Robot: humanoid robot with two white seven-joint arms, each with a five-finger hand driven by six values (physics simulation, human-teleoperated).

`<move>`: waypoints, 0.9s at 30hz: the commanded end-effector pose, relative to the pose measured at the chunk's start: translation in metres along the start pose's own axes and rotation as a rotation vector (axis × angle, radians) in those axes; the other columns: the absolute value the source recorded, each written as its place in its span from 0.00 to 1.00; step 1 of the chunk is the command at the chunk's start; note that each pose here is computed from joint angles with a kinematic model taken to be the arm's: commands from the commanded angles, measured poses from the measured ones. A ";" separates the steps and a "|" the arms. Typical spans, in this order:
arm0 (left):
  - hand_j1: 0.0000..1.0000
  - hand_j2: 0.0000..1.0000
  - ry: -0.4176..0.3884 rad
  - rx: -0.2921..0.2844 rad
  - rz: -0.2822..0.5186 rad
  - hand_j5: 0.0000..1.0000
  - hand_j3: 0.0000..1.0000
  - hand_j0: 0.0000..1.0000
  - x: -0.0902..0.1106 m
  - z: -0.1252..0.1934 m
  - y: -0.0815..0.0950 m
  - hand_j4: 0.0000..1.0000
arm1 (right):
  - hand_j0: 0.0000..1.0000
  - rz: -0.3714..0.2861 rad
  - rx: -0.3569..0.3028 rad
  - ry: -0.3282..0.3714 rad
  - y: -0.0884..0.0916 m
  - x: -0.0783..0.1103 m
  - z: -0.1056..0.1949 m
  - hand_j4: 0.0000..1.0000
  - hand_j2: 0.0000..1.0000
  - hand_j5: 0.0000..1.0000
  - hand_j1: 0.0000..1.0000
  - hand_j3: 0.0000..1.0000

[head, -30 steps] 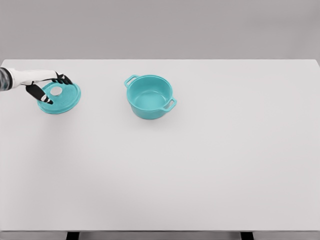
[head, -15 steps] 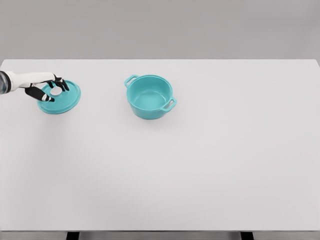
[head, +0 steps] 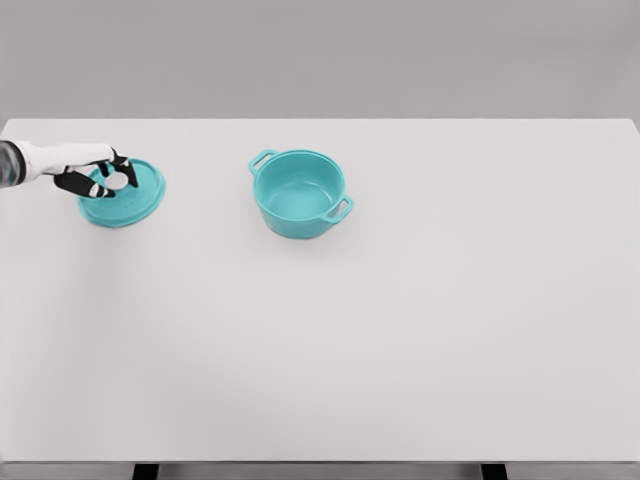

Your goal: Cover the pot with left arm

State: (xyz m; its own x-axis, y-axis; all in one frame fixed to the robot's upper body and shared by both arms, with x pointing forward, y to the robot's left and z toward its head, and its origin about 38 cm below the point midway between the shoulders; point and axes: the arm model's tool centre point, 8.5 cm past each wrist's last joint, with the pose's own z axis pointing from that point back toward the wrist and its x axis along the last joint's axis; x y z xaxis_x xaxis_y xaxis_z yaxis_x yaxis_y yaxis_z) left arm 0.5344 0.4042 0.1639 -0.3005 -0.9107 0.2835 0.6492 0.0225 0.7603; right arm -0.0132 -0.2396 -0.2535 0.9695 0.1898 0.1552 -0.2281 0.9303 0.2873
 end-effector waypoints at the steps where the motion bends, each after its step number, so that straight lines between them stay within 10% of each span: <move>1: 0.53 0.53 -0.020 0.007 -0.017 0.53 0.53 0.53 0.007 -0.002 0.005 0.53 | 1.00 0.001 0.000 -0.001 0.000 0.000 0.000 1.00 1.00 1.00 1.00 1.00; 27: 0.53 0.53 -0.263 0.098 -0.181 0.53 0.53 0.53 0.097 -0.011 0.058 0.53 | 1.00 0.000 0.000 0.000 0.000 0.000 0.000 1.00 1.00 1.00 1.00 1.00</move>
State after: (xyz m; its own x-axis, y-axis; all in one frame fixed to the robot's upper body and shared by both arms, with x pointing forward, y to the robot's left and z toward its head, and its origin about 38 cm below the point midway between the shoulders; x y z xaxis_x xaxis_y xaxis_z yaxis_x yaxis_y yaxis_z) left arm 0.5522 0.3184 0.2274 -0.5688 -0.7802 0.2603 0.5060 -0.0824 0.8586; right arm -0.0132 -0.2396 -0.2535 0.9695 0.1898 0.1552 -0.2281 0.9303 0.2873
